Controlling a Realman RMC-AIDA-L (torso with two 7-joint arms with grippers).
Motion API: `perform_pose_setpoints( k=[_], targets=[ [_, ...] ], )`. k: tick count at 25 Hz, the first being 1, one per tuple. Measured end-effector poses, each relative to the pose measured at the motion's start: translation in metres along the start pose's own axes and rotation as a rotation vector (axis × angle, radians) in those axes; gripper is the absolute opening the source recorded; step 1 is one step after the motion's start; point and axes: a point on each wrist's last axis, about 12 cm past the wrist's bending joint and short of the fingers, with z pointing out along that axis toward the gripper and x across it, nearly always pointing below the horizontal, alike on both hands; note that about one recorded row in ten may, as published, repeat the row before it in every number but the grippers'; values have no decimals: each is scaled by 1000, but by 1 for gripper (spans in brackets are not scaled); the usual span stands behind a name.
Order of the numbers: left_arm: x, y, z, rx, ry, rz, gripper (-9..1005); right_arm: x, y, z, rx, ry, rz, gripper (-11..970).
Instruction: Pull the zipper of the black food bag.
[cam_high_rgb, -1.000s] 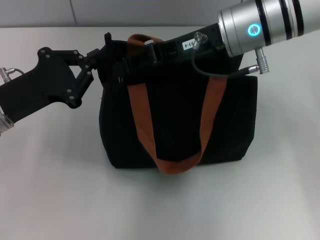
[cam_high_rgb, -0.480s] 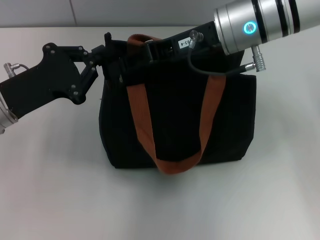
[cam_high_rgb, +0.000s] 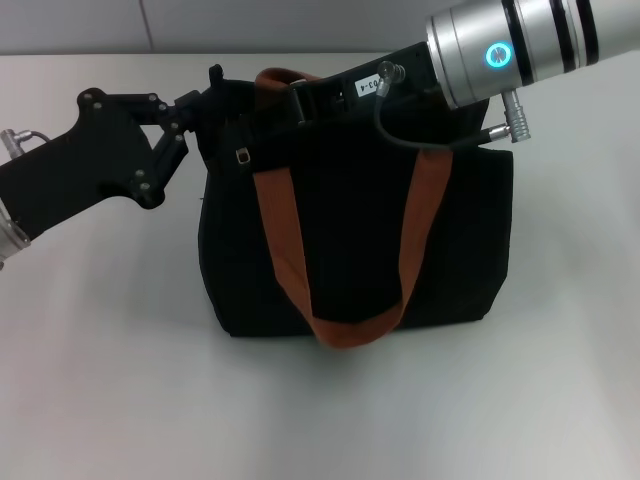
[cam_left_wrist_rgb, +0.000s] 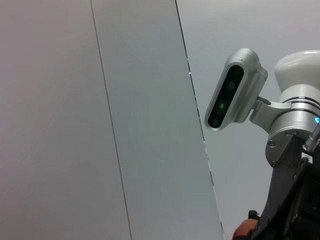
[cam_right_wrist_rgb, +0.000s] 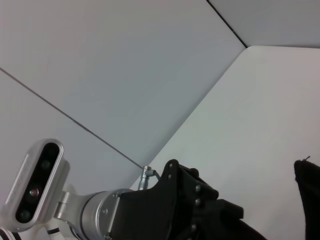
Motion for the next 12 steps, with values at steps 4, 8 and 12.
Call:
perform_pose_setpoints(
  k=[4, 8, 12],
  targets=[
    [0, 0, -3, -3, 2, -2, 16, 0, 0, -1, 13, 6, -10, 252],
    [1, -1, -3, 0, 1, -2, 16, -1, 0, -1, 18, 4, -13, 189],
    [1, -2, -3, 2, 0, -3, 16, -2, -1, -1, 23, 1, -15, 140]
  ],
)
